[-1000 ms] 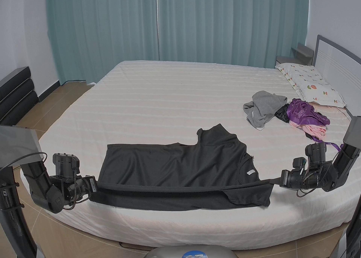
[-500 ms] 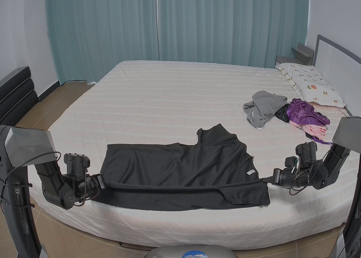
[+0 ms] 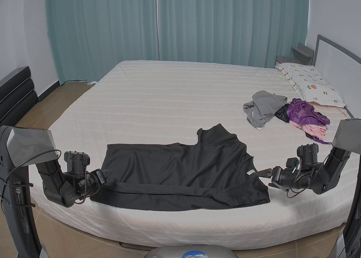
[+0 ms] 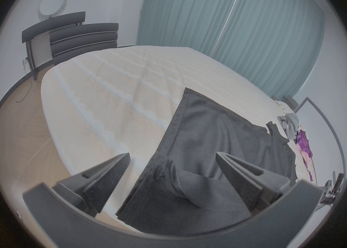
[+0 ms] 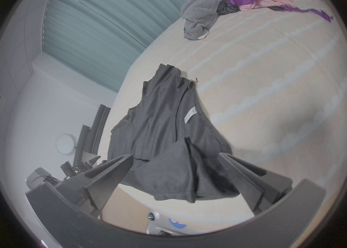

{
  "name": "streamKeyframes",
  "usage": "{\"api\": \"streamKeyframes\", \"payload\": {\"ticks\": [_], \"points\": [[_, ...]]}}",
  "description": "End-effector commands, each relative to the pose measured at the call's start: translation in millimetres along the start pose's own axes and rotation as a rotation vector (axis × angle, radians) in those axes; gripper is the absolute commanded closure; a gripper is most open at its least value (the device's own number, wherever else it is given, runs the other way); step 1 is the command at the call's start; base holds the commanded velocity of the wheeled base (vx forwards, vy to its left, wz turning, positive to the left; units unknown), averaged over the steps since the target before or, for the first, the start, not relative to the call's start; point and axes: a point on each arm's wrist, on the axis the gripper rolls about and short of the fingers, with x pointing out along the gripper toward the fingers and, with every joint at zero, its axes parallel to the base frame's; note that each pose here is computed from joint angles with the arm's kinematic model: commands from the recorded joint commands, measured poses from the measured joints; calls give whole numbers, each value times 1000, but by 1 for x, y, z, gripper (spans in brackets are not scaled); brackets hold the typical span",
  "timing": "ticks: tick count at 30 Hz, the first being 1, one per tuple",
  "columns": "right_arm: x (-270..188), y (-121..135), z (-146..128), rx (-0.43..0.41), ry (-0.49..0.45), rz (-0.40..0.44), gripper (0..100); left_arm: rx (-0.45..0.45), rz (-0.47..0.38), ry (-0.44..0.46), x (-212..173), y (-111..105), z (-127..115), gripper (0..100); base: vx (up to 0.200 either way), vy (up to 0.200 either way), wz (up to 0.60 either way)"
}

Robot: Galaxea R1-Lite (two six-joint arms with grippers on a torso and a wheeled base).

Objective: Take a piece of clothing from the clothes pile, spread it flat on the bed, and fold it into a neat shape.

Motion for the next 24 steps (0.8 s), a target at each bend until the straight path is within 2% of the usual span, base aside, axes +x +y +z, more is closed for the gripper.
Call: {"api": "streamKeyframes", "payload": {"ticks": [1,5,7,9,10,11,12,17,24], "points": [[-15,8,-16,66,-1,44,0,-41,-20,-57,-22,2,19,0,0,0,0],[-21,6,-25,155,-20,70,0,-86,-59,-61,-48,3,23,0,0,0,0],[-23,5,-28,173,-38,87,0,-117,-81,-58,-59,3,23,0,0,0,0],[-23,4,-32,185,-46,96,0,-198,-97,-69,-67,1,26,0,0,0,0],[-23,4,-32,185,-46,96,0,-198,-97,-69,-67,1,26,0,0,0,0],[-23,3,-36,188,-42,99,0,-268,-113,-58,-73,2,25,0,0,0,0],[-22,2,-38,190,-39,98,0,-282,-120,-42,-74,3,22,0,200,0,0],[-20,0,-42,193,-29,93,0,-277,-145,50,-76,8,9,0,200,0,0],[-20,-1,-43,196,-25,90,0,-281,-121,92,-66,11,0,0,0,0,0]]}}
